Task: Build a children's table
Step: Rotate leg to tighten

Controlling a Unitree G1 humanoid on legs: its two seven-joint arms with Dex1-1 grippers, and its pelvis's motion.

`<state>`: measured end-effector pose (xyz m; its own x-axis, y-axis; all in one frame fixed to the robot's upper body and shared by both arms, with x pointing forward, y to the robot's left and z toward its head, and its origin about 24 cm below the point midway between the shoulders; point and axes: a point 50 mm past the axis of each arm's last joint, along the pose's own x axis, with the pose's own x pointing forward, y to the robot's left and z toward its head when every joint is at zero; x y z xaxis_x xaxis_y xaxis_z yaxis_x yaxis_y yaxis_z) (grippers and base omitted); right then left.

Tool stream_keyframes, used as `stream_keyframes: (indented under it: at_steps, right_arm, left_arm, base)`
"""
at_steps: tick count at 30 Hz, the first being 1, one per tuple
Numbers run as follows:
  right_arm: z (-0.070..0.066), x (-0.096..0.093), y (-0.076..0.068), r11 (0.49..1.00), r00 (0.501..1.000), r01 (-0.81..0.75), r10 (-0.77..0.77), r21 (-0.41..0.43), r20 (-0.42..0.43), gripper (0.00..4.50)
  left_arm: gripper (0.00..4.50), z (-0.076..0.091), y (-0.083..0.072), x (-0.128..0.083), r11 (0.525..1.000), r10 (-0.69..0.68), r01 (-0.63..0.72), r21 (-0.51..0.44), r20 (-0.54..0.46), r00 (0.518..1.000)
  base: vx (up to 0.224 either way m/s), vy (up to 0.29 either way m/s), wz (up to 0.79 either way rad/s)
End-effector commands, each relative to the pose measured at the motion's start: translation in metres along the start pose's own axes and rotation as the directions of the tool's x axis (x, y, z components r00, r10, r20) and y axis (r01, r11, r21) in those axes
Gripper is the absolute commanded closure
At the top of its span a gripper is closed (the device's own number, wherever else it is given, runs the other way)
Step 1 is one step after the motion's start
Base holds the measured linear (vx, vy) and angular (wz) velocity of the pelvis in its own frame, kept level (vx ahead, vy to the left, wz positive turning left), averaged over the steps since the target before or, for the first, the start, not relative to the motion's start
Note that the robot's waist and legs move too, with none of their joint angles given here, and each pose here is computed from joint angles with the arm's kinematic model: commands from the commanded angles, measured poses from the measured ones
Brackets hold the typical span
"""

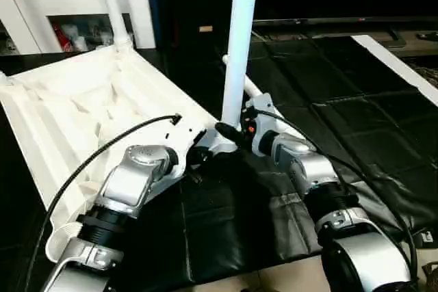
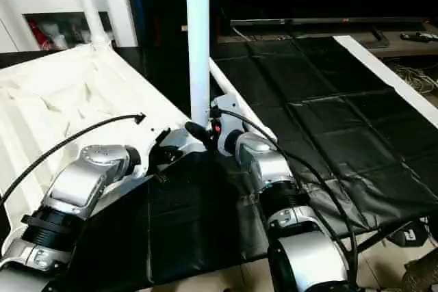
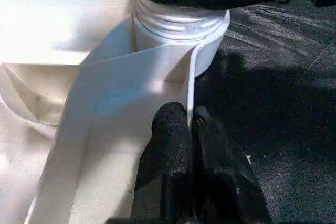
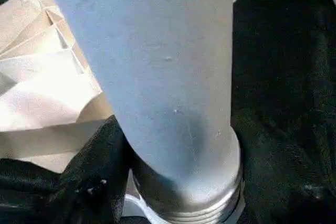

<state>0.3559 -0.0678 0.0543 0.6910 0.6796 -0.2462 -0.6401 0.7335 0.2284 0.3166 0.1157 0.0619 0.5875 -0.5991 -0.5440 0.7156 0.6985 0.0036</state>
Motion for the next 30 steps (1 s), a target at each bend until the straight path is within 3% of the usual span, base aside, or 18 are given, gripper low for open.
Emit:
stream_keyframes:
  at_steps: [1, 7, 11, 15, 22, 26, 30]
  right_arm:
    - [-0.018, 0.012, 0.025, 0.992, 0.991, -0.112, 0.115, 0.048, -0.07, 1.18]
    - [-0.017, -0.001, 0.017, 0.986, 0.986, -0.164, 0.164, 0.015, -0.028, 0.67]
    - [-0.017, -0.02, 0.007, 0.974, 0.974, -0.224, 0.225, -0.015, 0.005, 0.31]
    - [-0.017, -0.043, -0.005, 0.957, 0.961, -0.275, 0.275, -0.088, -0.018, 0.08]
    - [-0.009, -0.072, -0.02, 0.914, 0.933, -0.36, 0.349, -0.187, -0.091, 0.08]
    - [-0.007, -0.088, -0.025, 0.854, 0.871, -0.486, 0.455, -0.185, -0.187, 0.08]
    - [-0.005, -0.088, -0.022, 0.811, 0.835, -0.544, 0.498, -0.217, -0.234, 0.08]
  left_arm:
    - [4.5, 0.027, -0.015, 0.003, 0.996, -0.062, 0.055, 0.065, 0.104, 0.993]
    - [4.5, 0.022, -0.008, -0.001, 0.99, -0.093, 0.083, 0.118, 0.085, 0.992]
    - [4.5, 0.014, -0.002, -0.007, 0.973, -0.163, 0.151, 0.176, 0.055, 0.985]
    - [4.5, 0.009, 0.005, -0.012, 0.956, -0.213, 0.2, 0.216, 0.035, 0.976]
    - [4.5, -0.001, 0.002, -0.028, 0.862, -0.404, 0.395, 0.318, -0.039, 0.914]
    - [4.5, -0.011, 0.002, -0.034, 0.787, -0.49, 0.503, 0.356, -0.134, 0.861]
    - [4.5, -0.017, 0.002, -0.037, 0.736, -0.54, 0.567, 0.369, -0.185, 0.821]
  base:
    - [0.0, 0.0, 0.0]
    - [0.0, 0.0, 0.0]
    - [0.0, 0.0, 0.0]
    - [0.0, 0.0, 0.0]
    - [0.0, 0.0, 0.0]
    - [0.0, 0.0, 0.0]
    - [0.0, 0.0, 0.0]
